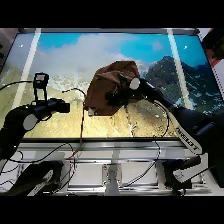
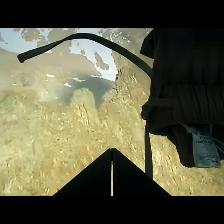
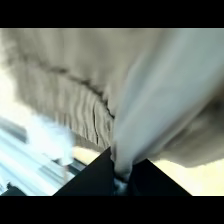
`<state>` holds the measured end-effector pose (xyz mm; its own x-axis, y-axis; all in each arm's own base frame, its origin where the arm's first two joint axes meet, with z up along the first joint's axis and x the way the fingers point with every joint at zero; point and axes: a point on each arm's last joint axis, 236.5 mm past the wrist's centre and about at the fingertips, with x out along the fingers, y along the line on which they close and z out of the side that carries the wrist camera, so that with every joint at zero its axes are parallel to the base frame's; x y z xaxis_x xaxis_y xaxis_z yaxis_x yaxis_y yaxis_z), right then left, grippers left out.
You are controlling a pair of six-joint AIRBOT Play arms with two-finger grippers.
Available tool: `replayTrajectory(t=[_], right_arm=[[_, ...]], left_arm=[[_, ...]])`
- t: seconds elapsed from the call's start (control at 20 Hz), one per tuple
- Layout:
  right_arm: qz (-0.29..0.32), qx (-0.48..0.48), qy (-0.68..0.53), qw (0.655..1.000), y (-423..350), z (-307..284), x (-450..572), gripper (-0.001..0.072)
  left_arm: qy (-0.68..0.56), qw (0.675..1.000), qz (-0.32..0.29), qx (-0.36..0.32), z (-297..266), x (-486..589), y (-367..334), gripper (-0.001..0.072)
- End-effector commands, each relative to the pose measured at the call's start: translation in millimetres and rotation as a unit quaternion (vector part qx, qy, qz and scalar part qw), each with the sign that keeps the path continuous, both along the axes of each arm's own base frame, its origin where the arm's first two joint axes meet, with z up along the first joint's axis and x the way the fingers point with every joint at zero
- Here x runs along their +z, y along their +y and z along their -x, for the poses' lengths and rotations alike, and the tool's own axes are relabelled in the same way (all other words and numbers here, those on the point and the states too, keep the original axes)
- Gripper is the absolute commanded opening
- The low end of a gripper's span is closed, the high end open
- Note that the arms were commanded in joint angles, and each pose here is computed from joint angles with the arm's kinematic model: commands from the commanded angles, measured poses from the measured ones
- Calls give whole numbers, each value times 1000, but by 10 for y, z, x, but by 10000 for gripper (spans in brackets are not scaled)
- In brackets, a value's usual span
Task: Fold the clothes and pants, and hang the long-sleeved shirts on hangers.
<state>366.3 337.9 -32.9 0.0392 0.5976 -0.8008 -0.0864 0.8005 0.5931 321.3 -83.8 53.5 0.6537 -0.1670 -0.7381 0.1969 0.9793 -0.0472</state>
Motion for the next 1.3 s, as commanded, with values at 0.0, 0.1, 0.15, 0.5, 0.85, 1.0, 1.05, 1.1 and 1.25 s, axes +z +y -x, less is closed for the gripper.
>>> replayTrajectory(t=[0.0,0.1,0.15,0.5,0.85,1.0,1.05,1.1,1.25], right_arm=[[-17,41,-112,993,15,-300,810,42],[-20,20,-210,977,-190,-607,1545,42],[-19,2,-258,966,-375,-750,1948,42],[44,-161,-487,857,-2238,-792,4114,42],[255,-218,-414,846,-3865,-216,3857,42],[272,-251,-388,844,-4211,-225,3734,42],[274,-256,-381,845,-4271,-234,3682,42],[275,-258,-372,848,-4308,-244,3615,42],[272,-256,-351,858,-4328,-305,3384,42]], left_arm=[[3,1000,13,0,12,3,-45,21],[9,999,37,2,32,7,-124,21],[13,999,52,2,45,11,-174,21],[23,996,90,5,77,28,-298,32],[103,968,227,31,27,-215,-829,524],[183,960,209,31,100,-760,-1000,524],[208,956,205,35,129,-938,-1045,524],[230,948,214,42,145,-1083,-1118,524],[249,926,280,37,71,-1232,-1440,556]])
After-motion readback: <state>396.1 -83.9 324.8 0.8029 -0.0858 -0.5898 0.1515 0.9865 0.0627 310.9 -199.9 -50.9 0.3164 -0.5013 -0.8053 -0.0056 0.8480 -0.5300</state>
